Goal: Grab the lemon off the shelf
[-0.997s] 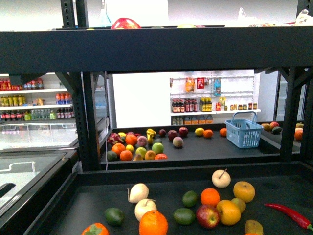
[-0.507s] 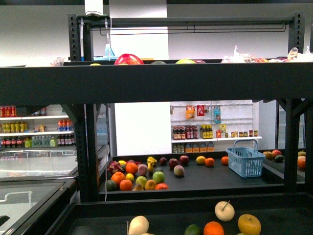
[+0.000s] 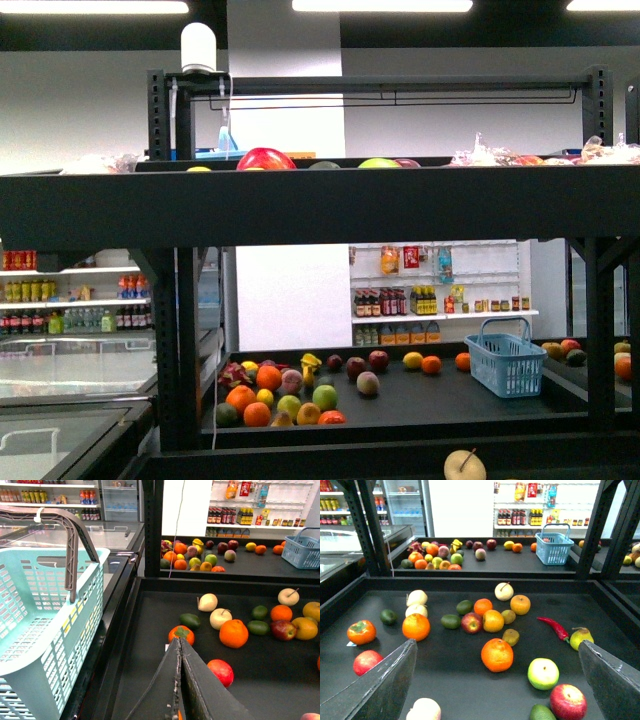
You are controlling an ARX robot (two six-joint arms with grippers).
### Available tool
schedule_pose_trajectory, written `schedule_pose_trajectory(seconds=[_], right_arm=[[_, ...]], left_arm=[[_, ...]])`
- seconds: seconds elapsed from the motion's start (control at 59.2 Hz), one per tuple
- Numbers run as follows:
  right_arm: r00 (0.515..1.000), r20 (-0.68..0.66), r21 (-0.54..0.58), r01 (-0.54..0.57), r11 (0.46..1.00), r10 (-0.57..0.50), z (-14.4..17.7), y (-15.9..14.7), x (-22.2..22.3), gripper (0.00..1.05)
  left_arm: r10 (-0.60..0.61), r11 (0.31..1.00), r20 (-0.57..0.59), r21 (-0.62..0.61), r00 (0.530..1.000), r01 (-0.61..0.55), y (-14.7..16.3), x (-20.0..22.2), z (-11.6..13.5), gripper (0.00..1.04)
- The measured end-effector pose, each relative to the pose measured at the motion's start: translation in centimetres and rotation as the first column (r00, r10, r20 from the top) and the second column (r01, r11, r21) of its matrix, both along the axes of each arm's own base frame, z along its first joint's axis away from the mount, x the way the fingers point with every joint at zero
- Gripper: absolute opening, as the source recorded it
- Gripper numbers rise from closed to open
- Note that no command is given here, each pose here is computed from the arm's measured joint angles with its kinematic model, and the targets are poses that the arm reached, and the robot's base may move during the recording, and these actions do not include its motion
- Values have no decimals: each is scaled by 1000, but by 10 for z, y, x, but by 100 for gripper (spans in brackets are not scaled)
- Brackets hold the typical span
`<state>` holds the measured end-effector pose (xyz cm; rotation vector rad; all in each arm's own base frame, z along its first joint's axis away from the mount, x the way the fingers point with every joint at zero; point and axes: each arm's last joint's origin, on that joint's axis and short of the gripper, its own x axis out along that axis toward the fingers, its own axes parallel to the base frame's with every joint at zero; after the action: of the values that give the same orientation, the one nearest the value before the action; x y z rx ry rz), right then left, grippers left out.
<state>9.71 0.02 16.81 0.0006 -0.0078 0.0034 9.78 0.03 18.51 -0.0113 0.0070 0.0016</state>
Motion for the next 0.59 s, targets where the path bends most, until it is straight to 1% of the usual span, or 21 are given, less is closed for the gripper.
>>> schedule_pose_trajectory(seconds=[0.321,0.423,0.592], right_arm=[[1000,0,0,0,1000,0,0,0,0,97],[1000,0,0,0,1000,0,0,0,0,97],[1000,0,0,0,1000,0,0,0,0,97]], left_arm=[[0,1000,1,0,1000,0,0,0,-9,3],[1,1000,6,0,1000,-1,0,0,-18,3],[2,1000,10,1,1000,-2,0,-1,-18,3]])
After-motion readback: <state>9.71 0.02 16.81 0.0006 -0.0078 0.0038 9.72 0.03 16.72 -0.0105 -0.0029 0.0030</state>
